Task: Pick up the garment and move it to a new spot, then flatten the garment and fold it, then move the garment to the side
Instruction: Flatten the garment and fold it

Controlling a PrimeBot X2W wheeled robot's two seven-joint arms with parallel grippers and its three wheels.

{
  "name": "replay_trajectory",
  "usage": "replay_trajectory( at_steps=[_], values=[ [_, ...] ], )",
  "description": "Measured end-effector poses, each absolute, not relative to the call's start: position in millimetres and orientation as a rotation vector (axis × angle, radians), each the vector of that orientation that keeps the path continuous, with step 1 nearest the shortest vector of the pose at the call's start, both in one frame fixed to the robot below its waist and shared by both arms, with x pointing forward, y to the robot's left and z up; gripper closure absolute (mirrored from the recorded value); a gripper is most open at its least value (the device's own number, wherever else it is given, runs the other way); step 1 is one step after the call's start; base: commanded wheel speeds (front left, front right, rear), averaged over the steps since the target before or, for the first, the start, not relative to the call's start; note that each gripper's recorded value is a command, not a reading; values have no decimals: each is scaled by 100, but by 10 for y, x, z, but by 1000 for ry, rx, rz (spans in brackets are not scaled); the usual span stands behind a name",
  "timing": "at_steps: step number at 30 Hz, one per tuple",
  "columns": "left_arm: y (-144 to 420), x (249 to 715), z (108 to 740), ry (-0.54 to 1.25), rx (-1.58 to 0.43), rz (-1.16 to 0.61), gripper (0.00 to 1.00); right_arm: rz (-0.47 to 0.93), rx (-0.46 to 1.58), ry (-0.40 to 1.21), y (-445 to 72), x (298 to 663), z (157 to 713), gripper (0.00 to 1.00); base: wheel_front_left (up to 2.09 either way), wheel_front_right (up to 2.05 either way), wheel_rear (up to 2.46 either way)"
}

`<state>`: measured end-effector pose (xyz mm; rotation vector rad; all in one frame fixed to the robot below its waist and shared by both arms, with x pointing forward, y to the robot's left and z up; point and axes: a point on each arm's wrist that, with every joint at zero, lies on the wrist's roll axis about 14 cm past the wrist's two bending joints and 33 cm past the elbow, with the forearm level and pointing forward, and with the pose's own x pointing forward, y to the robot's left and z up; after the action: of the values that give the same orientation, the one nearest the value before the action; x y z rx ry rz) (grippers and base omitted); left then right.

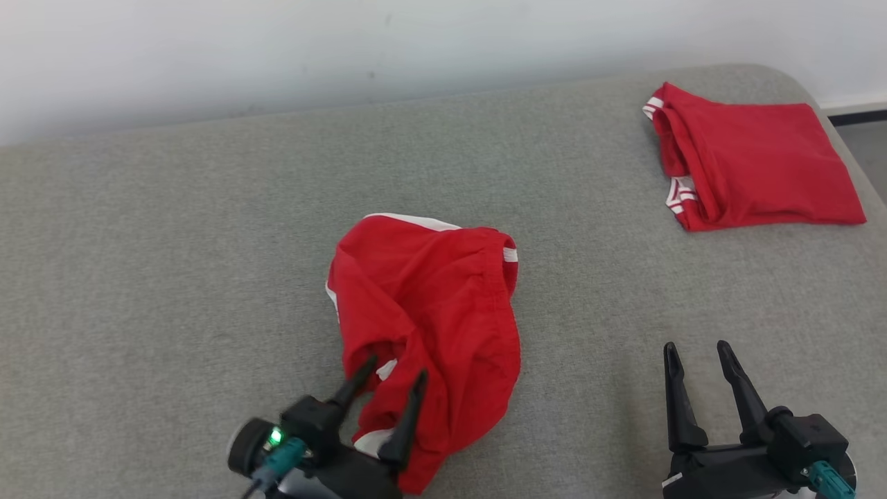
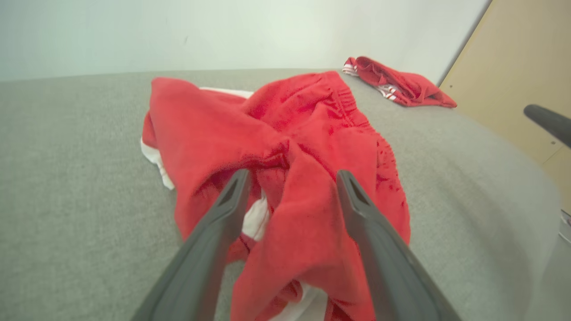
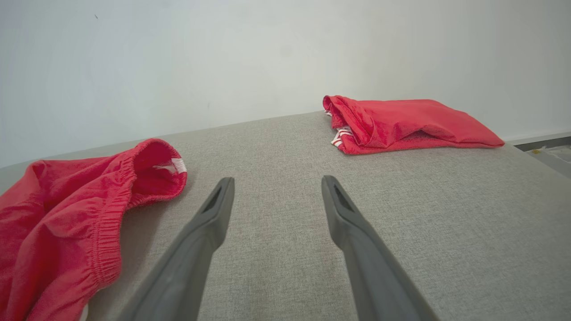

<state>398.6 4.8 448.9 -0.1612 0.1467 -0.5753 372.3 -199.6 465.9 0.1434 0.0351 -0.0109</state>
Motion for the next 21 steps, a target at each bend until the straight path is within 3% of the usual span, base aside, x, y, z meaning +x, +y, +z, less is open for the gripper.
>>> replay_trajectory(
  at_steps=[10, 21],
  values=[
    [1037, 4113, 5179, -98, -179, -263, 0, 54, 152, 12, -1784, 3770, 4738, 0, 0, 0, 0],
    [1849, 3754, 5237, -136, -130, -19, 0, 90, 150, -2, -1680, 3653, 4800, 0, 0, 0, 0]
  ],
)
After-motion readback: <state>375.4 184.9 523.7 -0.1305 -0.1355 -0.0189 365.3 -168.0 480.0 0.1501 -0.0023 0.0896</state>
